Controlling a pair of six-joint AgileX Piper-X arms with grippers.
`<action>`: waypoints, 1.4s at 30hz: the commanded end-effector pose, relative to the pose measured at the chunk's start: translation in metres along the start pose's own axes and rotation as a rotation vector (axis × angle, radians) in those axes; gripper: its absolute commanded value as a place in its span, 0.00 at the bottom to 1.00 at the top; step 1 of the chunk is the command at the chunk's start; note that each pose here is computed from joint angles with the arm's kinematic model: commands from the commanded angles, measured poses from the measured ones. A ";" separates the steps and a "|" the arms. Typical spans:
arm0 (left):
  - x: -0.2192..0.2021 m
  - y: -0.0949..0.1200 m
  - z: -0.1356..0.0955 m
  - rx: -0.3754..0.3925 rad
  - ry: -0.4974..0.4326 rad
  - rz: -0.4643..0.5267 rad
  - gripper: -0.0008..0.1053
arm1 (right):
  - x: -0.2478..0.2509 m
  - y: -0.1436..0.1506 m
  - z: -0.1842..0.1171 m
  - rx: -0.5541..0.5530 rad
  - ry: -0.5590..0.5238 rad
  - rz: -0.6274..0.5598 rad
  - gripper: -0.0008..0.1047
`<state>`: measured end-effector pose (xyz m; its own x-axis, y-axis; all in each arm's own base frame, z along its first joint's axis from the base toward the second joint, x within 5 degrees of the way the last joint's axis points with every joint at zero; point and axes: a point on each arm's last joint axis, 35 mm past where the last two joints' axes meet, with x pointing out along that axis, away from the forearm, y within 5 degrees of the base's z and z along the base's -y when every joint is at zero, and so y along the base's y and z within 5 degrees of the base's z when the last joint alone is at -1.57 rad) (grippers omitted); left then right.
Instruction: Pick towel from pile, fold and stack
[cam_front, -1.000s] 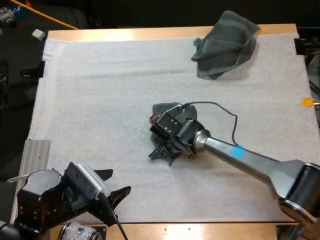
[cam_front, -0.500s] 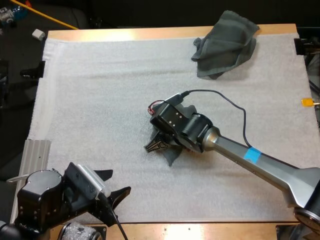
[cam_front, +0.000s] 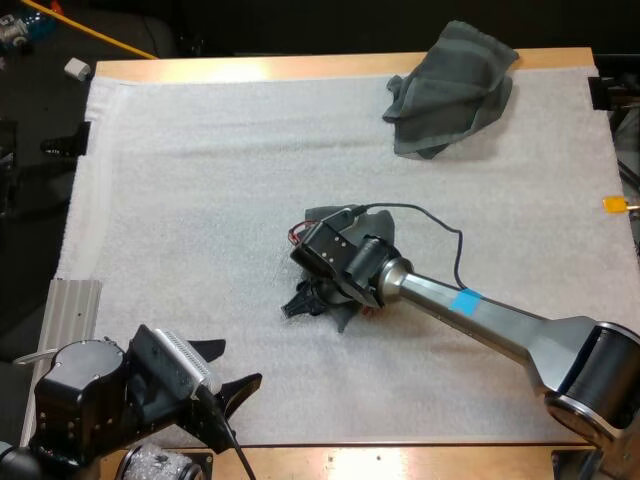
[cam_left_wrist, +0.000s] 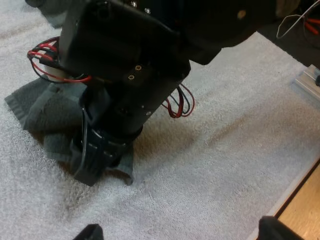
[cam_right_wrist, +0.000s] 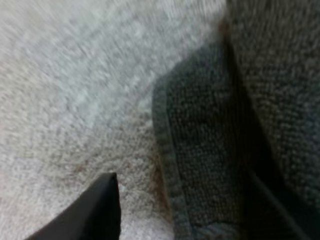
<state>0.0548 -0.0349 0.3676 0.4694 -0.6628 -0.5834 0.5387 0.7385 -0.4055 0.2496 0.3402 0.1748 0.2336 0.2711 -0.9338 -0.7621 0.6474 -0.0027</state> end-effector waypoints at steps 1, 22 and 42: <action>-0.001 -0.001 0.000 -0.002 0.003 -0.009 0.58 | -0.002 -0.001 0.004 0.001 -0.023 0.003 0.47; -0.001 -0.001 -0.001 -0.008 0.012 -0.009 0.57 | -0.021 -0.006 0.003 -0.038 0.018 -0.084 0.01; -0.002 -0.001 -0.002 -0.007 0.015 -0.005 0.58 | -0.237 -0.015 0.066 -0.098 -0.497 -0.231 0.01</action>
<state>0.0534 -0.0345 0.3659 0.4572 -0.6591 -0.5971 0.5303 0.7410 -0.4119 0.2479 0.3188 0.4002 0.6090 0.4300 -0.6665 -0.7182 0.6556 -0.2333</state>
